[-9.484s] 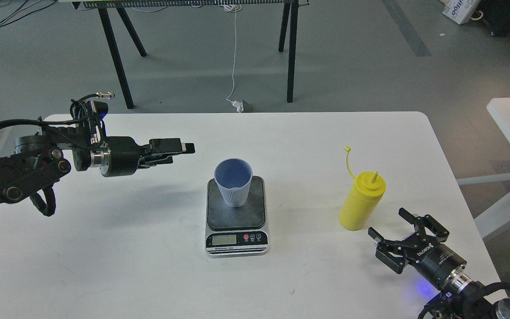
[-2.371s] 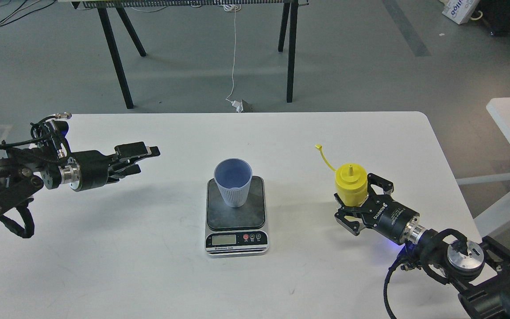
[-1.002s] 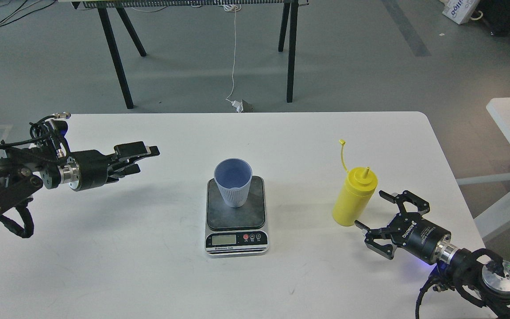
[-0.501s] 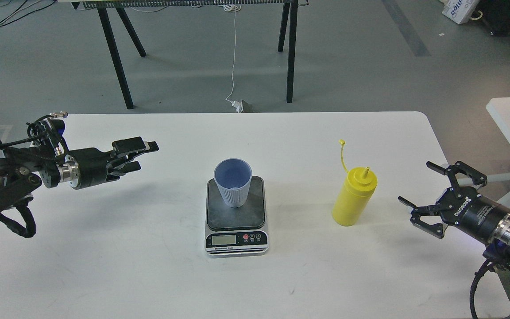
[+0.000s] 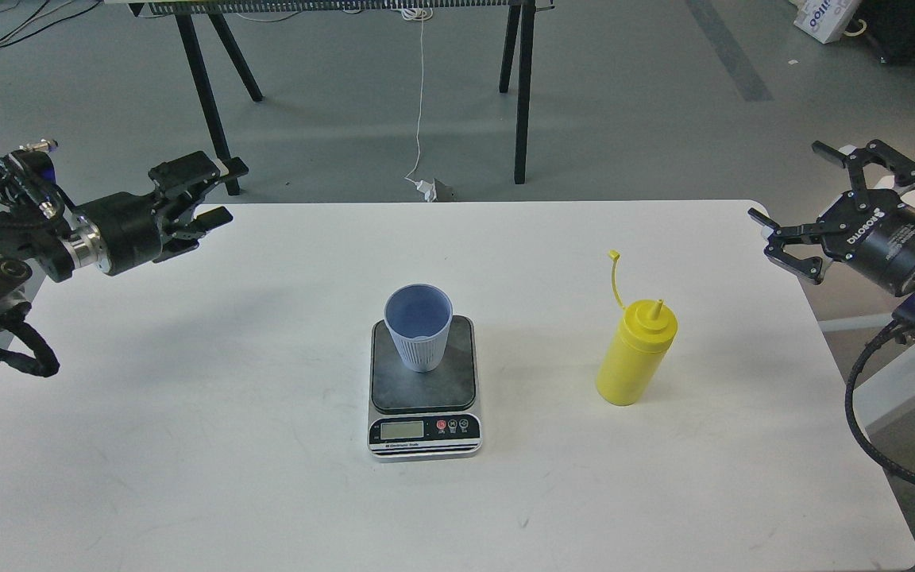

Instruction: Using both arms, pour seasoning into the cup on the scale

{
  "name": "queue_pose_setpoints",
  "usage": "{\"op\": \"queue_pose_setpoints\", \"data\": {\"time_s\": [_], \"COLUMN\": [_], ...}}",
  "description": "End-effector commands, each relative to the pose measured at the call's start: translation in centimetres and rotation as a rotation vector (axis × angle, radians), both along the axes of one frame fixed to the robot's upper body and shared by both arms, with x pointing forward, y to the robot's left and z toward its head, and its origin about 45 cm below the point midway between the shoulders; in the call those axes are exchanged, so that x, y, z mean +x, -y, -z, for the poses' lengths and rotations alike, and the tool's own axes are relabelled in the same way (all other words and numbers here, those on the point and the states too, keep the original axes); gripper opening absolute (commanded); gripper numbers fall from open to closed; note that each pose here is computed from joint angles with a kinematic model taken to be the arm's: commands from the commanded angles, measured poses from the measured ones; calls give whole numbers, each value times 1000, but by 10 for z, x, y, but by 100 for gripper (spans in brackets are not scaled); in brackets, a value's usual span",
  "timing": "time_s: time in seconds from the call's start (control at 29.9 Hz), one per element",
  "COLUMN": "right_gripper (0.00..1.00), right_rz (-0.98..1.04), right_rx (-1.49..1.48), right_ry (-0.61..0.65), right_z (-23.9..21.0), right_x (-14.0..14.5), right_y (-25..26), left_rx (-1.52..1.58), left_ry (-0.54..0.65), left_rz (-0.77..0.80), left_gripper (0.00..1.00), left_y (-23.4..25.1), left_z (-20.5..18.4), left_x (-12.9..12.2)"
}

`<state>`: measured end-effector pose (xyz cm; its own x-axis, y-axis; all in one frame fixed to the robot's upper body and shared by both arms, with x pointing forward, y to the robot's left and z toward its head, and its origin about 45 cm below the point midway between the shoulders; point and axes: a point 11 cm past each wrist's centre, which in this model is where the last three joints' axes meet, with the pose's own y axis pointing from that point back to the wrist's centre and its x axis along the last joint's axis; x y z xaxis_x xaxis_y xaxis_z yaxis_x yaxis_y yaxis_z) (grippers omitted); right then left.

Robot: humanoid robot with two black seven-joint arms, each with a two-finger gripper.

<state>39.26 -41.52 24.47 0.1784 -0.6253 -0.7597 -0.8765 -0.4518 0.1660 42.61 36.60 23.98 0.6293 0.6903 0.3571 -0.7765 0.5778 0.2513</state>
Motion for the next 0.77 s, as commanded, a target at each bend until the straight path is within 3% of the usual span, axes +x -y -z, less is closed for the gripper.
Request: {"op": "queue_pose_setpoints", "data": {"time_s": [0.0,0.73], "right_gripper": [99,99], "right_rz": [18,64], "right_rx": [-3,45], "right_ry": [12,34], "right_z": [-6,-10], "right_x": [9,35], "right_y": [3,-3], "left_rx": [-36,-48], "left_ry": [48,67], "left_rz": [-4,3], "left_gripper": [100,100], "left_y": [5,10], "left_z": [-22,-31], "left_x": [11,16]}}
